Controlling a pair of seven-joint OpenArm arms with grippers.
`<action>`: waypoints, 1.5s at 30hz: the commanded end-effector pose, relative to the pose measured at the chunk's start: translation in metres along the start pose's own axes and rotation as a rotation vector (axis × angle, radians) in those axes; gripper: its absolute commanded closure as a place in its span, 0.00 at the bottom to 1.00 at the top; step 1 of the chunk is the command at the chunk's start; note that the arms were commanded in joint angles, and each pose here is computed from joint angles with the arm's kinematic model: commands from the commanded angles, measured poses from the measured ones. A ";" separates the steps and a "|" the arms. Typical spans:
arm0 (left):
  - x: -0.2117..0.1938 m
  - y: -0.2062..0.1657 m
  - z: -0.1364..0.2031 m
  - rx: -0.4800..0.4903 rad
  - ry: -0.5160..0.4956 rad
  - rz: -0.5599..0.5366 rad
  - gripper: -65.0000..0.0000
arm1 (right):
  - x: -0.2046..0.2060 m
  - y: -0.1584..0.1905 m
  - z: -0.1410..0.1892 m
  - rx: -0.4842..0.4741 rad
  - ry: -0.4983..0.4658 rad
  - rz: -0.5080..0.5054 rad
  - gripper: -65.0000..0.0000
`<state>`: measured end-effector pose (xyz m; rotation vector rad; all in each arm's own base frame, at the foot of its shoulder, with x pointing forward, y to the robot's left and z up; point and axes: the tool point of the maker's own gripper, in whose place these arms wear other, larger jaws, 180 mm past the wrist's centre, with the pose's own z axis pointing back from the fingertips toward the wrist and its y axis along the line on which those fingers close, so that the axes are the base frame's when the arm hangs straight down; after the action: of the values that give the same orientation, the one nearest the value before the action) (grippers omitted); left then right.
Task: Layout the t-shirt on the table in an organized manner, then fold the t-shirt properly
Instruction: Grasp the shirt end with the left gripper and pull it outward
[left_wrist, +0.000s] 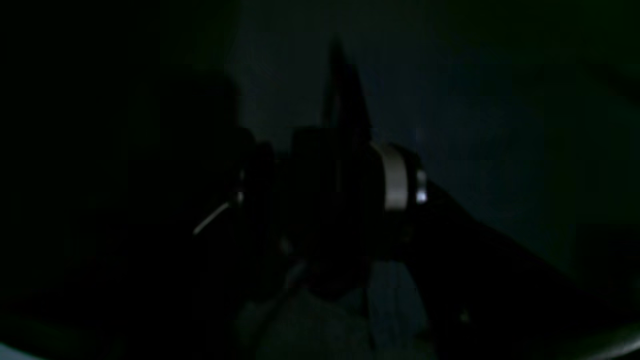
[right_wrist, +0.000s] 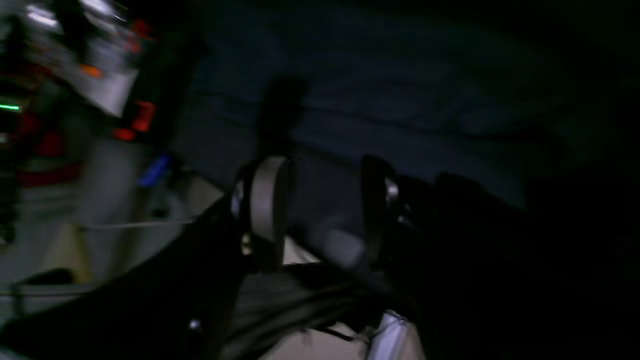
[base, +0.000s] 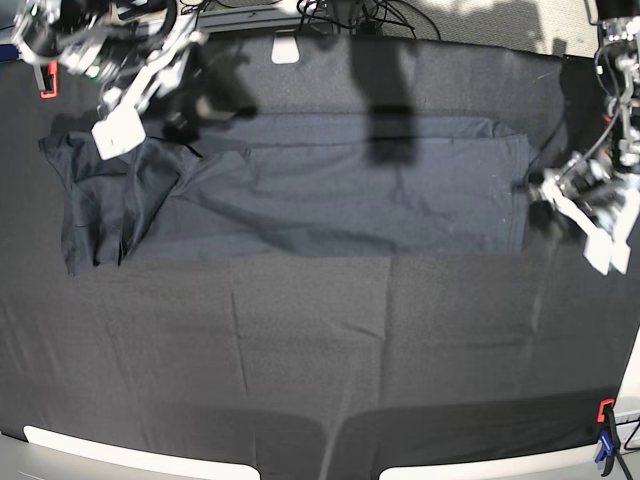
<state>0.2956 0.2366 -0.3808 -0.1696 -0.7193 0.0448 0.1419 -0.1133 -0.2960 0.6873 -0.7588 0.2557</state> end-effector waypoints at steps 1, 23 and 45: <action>0.012 0.006 -0.001 -0.012 -0.027 0.019 0.59 | 0.006 0.009 0.004 0.031 -0.030 0.028 0.64; 0.045 0.008 -0.021 -0.082 -0.003 -0.058 0.31 | 0.001 0.012 0.005 0.033 -0.019 0.018 0.64; 0.039 0.024 -0.006 -0.230 0.073 0.107 0.31 | -0.001 0.009 0.005 0.021 -0.008 0.022 0.64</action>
<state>0.3193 0.2575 -0.3787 -0.4299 -0.5946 0.0680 0.1321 -0.1139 -0.3005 0.6827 -0.7270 0.2448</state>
